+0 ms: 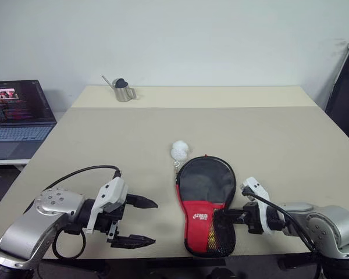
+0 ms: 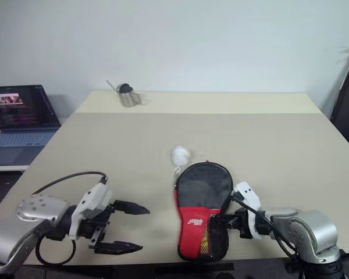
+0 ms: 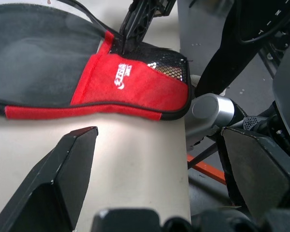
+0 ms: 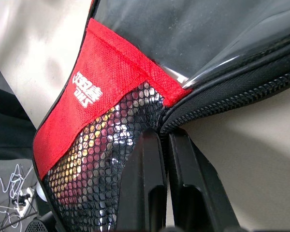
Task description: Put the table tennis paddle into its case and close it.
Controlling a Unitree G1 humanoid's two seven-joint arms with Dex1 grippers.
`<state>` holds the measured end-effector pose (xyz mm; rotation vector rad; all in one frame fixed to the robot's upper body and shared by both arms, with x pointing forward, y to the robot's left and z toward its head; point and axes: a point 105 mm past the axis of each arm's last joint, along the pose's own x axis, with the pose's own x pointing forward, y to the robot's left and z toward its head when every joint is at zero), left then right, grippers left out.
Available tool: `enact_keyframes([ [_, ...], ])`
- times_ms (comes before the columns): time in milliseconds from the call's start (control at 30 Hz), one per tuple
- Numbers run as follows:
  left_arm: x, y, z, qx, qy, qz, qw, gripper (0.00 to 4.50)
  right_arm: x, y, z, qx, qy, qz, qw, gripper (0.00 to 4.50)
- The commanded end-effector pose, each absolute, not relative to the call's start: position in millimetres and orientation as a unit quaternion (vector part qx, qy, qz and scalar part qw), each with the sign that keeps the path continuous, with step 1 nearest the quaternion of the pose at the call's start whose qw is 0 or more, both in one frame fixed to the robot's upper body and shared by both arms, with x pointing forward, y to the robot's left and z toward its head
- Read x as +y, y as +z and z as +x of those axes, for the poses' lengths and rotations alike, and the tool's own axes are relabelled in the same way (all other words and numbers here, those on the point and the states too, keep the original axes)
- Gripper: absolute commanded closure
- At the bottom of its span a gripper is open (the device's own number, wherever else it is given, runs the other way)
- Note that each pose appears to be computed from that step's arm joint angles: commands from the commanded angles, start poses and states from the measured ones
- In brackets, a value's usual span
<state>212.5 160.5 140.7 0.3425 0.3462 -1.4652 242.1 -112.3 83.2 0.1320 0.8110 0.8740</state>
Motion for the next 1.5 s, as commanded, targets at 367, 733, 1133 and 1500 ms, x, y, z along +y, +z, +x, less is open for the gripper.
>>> enact_keyframes([
  [367,156,145,210,0.142,-0.671,0.168,0.708,0.00,-136,67,238,0.415,0.341,0.066,0.841,4.47],
  [733,154,141,211,0.136,-0.663,0.164,0.717,0.00,-159,68,229,0.401,0.282,0.113,0.865,1.31],
  [1133,148,147,231,0.101,-0.626,0.141,0.760,0.00,-141,145,258,0.216,0.403,0.052,0.888,0.05],
  [1500,154,158,278,0.049,-0.501,0.124,0.855,0.00,-104,156,296,0.120,0.445,-0.055,0.886,0.05],
])
